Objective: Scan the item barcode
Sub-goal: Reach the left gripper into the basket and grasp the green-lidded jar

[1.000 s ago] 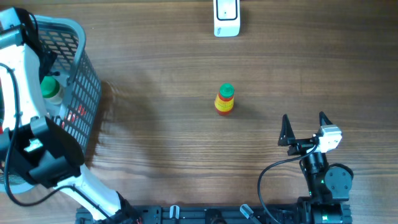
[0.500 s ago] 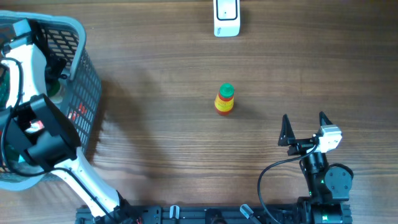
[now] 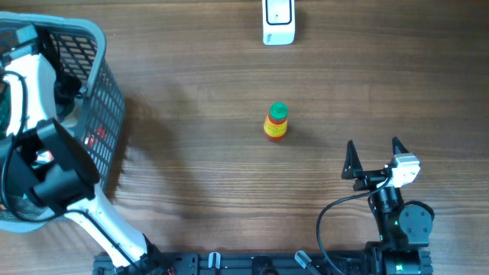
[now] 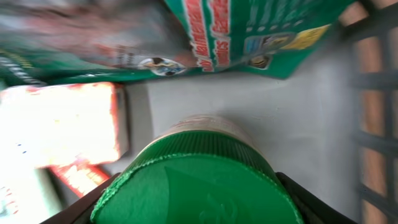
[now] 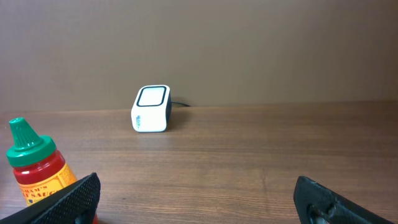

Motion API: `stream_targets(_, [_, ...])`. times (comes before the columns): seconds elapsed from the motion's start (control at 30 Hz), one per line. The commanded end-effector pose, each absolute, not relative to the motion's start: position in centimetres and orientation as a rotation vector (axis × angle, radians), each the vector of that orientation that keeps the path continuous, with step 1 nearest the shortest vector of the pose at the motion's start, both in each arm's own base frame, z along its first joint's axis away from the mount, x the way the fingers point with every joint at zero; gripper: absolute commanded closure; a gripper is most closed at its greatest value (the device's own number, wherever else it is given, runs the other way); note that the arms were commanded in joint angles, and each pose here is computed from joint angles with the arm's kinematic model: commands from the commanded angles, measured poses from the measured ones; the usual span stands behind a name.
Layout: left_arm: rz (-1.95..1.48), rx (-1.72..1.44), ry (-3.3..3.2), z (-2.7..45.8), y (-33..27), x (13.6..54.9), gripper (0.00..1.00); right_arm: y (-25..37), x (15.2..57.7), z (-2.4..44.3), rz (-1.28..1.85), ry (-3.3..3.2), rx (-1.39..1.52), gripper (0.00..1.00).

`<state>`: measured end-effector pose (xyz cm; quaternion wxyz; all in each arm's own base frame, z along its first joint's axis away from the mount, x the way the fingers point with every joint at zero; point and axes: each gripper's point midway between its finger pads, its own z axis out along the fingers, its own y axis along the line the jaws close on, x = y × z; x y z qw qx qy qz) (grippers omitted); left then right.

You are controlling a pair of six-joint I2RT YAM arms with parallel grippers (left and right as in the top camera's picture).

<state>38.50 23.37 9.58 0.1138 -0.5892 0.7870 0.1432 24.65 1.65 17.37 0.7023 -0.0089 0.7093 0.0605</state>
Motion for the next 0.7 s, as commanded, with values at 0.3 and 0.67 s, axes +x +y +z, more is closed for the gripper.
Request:
stream_targets(0.3, [-0.122, -1.33, 1.775, 38.9, 15.7, 32.4, 0.36, 1.7, 24.6, 17.6, 0.125, 1.566, -0.032, 0.01])
stream_targets(0.67, [-0.46, -0.526, 2.169, 40.6, -5.2, 31.1, 0.37, 1.7, 24.6, 17.6, 0.125, 1.566, -0.033, 0.0])
